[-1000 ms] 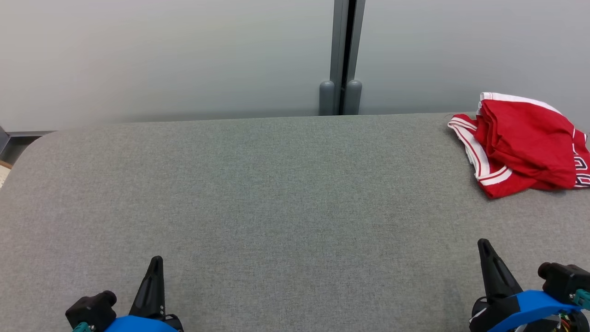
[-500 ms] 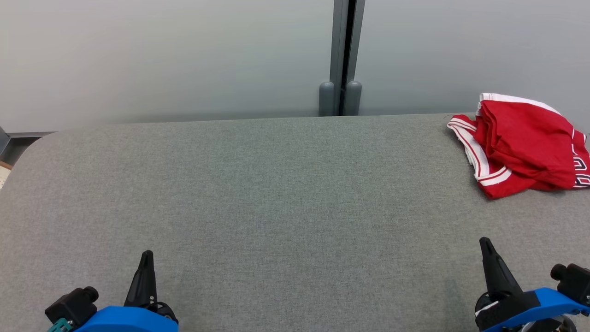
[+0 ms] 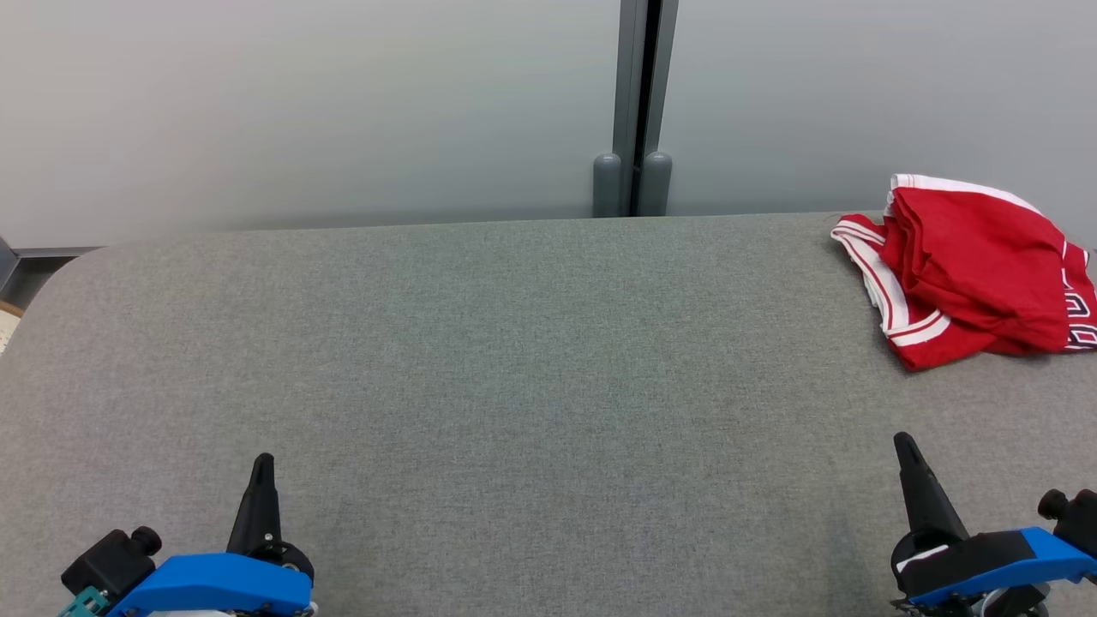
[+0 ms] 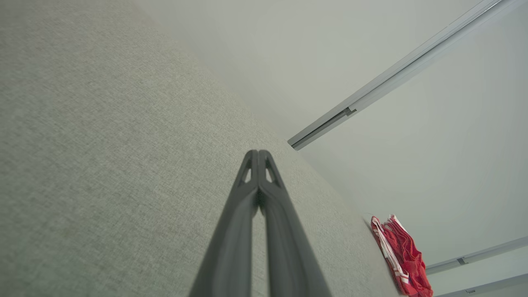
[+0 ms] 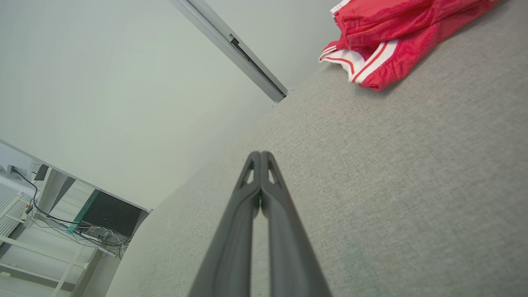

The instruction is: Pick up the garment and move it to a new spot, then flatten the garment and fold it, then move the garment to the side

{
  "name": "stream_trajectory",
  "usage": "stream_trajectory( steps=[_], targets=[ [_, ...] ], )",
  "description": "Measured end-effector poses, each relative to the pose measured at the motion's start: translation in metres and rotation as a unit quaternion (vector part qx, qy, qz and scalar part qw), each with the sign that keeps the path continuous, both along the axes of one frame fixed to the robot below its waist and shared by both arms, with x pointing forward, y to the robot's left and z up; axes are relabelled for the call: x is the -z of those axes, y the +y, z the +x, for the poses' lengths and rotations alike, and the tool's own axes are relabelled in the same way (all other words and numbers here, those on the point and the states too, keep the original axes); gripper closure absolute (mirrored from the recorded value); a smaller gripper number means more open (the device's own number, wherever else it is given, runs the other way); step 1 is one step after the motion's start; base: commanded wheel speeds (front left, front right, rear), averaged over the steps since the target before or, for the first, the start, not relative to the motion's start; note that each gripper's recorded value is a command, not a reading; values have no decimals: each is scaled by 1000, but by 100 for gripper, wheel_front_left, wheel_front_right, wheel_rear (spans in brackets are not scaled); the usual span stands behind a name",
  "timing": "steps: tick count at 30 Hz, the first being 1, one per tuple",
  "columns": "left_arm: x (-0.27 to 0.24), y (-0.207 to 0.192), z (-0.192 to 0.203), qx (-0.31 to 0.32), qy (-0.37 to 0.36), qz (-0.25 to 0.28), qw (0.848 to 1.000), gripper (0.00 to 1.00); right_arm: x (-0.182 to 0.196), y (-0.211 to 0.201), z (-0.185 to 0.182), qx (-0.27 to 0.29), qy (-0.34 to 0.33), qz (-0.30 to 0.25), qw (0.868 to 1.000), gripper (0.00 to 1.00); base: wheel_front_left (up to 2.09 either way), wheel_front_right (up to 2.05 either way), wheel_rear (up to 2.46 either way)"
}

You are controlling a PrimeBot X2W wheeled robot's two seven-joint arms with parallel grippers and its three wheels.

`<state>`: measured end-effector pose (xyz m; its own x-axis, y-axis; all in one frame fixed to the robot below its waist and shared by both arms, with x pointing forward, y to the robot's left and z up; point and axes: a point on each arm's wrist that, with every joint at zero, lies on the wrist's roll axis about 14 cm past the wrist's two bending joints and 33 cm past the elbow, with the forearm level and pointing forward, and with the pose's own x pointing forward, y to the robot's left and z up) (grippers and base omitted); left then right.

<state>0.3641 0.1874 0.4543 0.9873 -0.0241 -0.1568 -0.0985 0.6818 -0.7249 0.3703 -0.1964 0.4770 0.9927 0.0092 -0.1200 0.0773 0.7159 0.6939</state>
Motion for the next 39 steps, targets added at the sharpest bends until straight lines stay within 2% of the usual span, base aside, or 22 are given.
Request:
stream_trajectory(
  steps=[16,39],
  targets=[
    [-8,4,6,-20,-5,-90,996,100,-7,0,5,10,-11,97,995,100,0,0,0],
    [-22,7,14,-36,-21,-199,979,100,-13,-1,10,21,-24,213,977,100,0,0,0]
  ],
)
